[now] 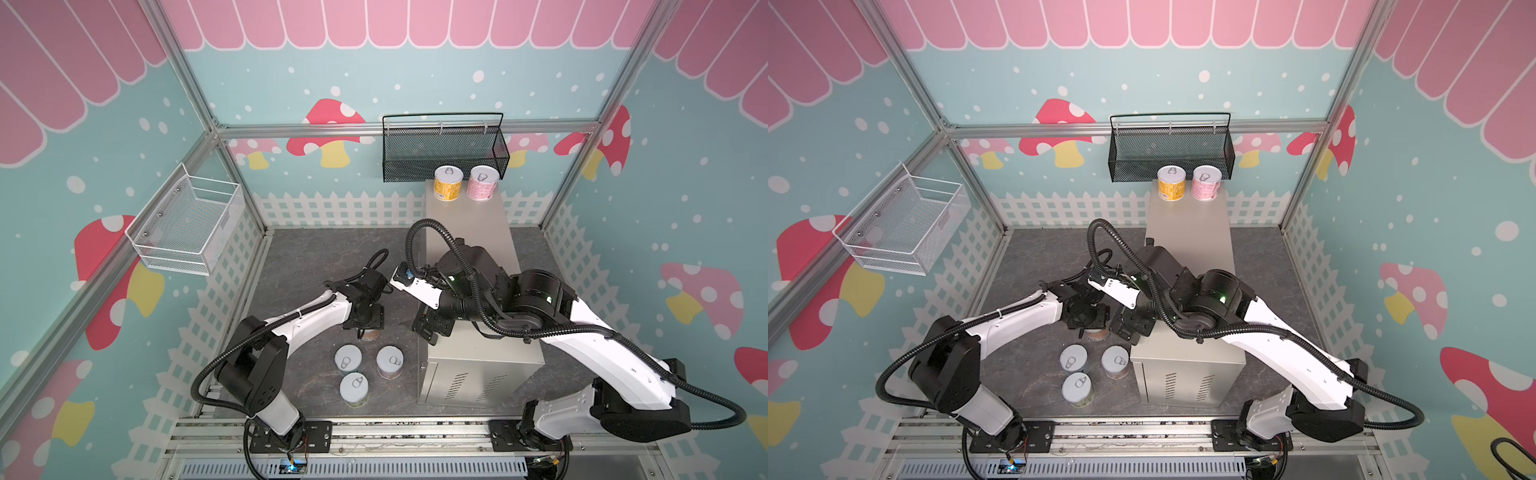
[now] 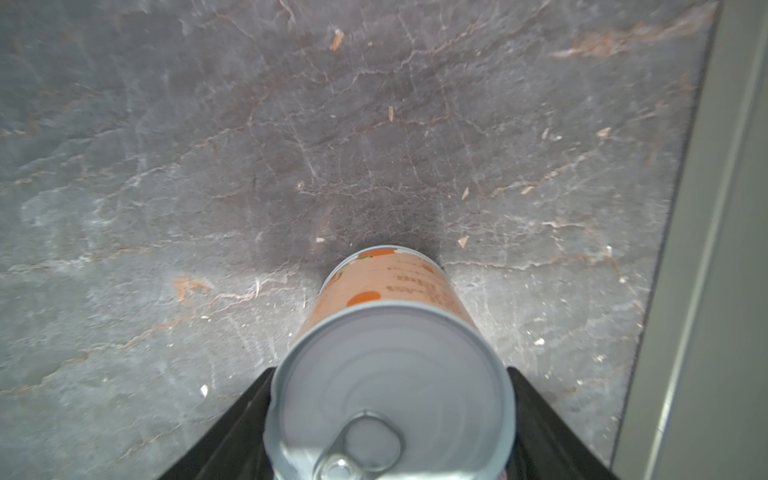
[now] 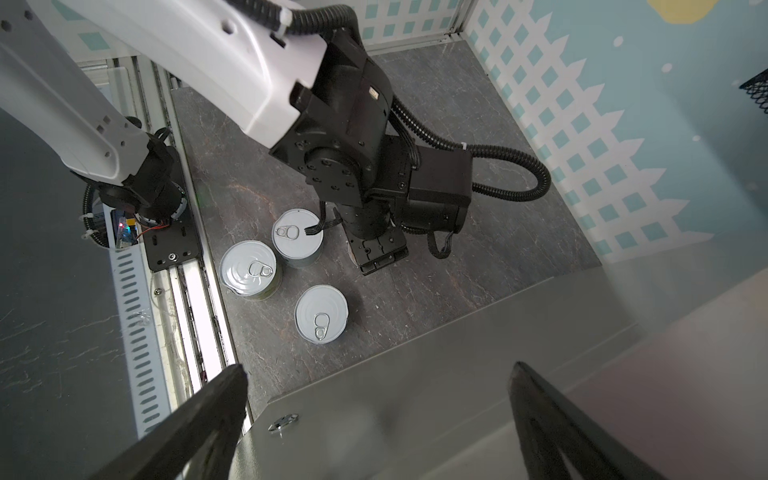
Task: Place and organize the canned foods onto the counter
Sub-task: 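Grasp the orange-labelled can with the left gripper while the right gripper reaches toward it, then lift the orange can toward the right gripper, which grasps it from above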
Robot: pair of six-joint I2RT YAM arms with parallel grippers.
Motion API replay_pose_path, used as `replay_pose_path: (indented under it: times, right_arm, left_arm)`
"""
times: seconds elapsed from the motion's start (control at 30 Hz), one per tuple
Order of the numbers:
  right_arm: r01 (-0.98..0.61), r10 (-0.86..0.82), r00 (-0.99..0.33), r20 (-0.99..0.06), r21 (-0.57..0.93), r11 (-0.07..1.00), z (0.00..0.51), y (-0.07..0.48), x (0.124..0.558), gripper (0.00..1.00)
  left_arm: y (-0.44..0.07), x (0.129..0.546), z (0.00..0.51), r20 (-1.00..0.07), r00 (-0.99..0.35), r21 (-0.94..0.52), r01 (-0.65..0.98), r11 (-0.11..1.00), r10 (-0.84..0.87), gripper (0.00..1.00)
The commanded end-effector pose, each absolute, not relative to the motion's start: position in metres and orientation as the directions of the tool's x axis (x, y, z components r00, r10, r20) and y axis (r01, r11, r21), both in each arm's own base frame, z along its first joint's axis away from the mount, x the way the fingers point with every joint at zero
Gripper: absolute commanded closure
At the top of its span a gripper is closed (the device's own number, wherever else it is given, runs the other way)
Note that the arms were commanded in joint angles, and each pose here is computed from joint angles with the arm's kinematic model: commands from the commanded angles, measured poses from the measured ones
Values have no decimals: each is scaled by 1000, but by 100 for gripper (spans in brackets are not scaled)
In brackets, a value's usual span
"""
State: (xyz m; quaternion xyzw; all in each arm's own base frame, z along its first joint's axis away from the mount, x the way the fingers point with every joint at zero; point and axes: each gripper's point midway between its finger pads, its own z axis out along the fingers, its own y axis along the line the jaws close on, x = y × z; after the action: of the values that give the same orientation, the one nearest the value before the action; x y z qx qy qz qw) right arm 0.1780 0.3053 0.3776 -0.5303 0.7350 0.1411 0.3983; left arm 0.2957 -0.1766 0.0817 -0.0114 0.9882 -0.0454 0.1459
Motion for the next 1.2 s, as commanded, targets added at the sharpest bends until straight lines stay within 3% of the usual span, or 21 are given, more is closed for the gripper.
replay_pose_path:
  times: [0.0,0.2,0.47,0.73,0.93,1.17]
  right_arm:
    - [-877,-616,-99,-782,-224,424,396,301,177,1]
    - [-869,-581,-91,-809,-220,443,399,302,179,1]
    - [-863,-544,-52,-837,-237,446,409,302,179,1]
    - [-885,-531,30,-847,-269,380,404,315,175,1]
    - [-903,-507,87,-857,-282,323,401,328,170,0]
    - [-915,-462,149,-874,-299,270,408,338,163,1]
  left_arm:
    - [-175,304,120,-353,-934,-145,8,989,-44,100]
    - [-165,305,167,-426,-905,-189,71,979,-16,100]
    - [-171,294,252,-594,-800,-267,295,918,84,100]
    - [-188,269,325,-748,-643,-287,539,792,167,100]
    - [-208,229,373,-828,-522,-319,738,595,204,100]
    - [-210,205,412,-876,-445,-300,806,510,187,100]
